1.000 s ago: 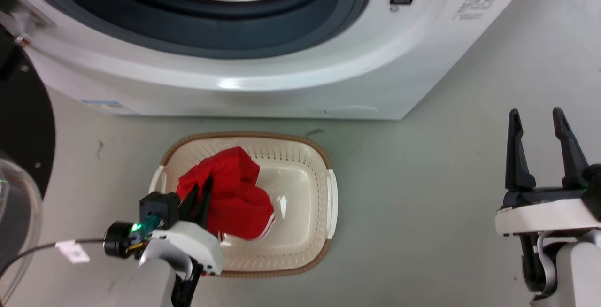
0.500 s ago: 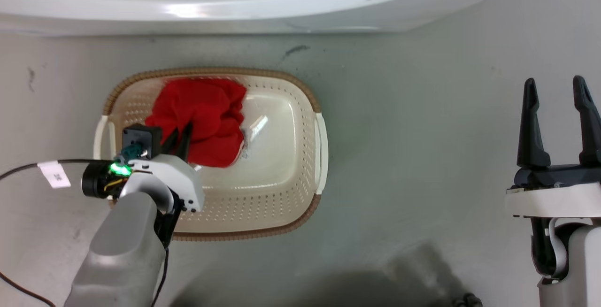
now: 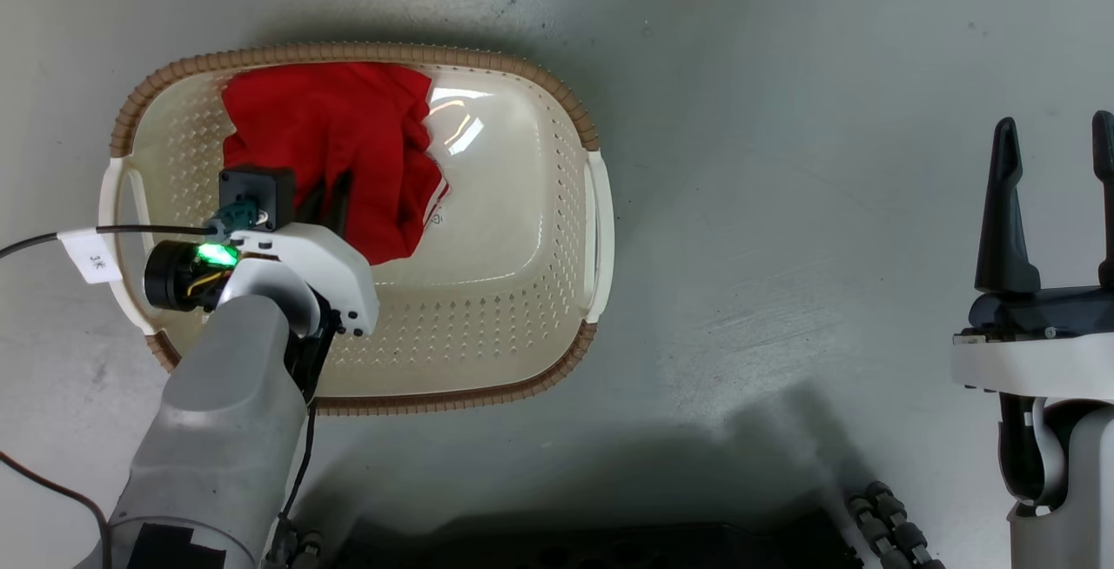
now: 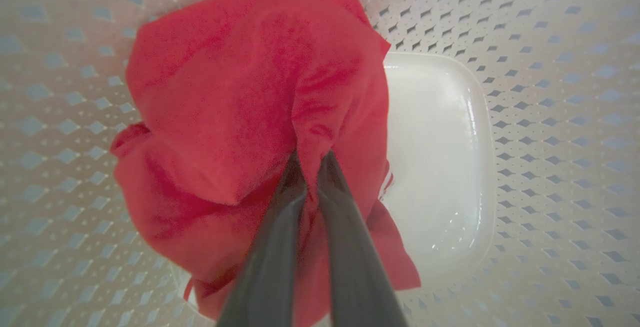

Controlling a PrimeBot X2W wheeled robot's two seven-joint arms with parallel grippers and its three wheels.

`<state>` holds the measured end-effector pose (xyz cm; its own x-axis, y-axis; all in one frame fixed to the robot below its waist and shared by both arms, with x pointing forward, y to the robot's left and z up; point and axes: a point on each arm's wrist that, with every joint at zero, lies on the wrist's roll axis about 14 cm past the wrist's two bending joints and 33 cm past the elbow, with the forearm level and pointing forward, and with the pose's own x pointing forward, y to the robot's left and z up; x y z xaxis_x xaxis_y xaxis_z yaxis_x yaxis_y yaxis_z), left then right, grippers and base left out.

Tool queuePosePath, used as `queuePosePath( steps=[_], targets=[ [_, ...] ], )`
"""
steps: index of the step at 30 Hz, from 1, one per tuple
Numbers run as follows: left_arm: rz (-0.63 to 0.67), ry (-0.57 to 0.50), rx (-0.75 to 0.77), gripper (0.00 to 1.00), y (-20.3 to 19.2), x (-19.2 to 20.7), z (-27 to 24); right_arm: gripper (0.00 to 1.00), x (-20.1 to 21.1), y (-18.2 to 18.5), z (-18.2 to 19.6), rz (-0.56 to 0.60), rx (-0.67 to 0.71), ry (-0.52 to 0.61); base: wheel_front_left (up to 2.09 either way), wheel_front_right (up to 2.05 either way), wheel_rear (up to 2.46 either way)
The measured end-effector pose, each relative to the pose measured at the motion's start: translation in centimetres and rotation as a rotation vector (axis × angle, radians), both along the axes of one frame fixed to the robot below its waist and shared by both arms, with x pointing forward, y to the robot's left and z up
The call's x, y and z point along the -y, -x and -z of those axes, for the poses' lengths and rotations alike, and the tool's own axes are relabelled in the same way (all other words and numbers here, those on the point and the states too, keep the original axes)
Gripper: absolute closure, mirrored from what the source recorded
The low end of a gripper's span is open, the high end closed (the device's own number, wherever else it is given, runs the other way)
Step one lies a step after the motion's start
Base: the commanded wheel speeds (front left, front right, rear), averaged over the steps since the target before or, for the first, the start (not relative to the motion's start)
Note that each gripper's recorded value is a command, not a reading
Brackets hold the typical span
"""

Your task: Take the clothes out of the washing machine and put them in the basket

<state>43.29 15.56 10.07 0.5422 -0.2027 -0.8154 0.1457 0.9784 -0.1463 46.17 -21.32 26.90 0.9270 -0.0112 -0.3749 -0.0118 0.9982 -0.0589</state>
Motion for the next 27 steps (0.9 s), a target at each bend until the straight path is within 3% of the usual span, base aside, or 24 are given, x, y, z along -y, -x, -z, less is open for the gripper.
queuePosePath(
  steps=[2,3,4,17,27],
  targets=[
    [-0.004,-0.007,-0.017,1.0,0.4,-0.3,0.3,0.0,-0.1,0.1,0.3,-0.002,-0.006,-0.003,0.0,0.0,0.0],
    [-0.006,-0.01,-0.023,0.62,0.6,-0.4,0.4,0.0,-0.1,0.1,0.3,-0.001,-0.006,-0.003,0.0,0.0,0.0],
    [-0.008,-0.011,-0.022,0.0,0.6,-0.4,0.3,0.0,0.0,0.0,0.1,0.0,-0.004,-0.003,0.0,0.0,0.0],
    [-0.043,0.02,0.106,0.0,-0.2,0.0,-5.8,0.0,0.2,-0.5,-4.9,0.019,0.088,-0.023,0.0,0.0,0.0],
    [-0.056,0.033,0.382,0.0,-2.0,-0.7,-16.1,0.0,-0.3,0.2,-11.5,0.024,0.21,-0.064,0.0,0.0,0.0]
  ],
)
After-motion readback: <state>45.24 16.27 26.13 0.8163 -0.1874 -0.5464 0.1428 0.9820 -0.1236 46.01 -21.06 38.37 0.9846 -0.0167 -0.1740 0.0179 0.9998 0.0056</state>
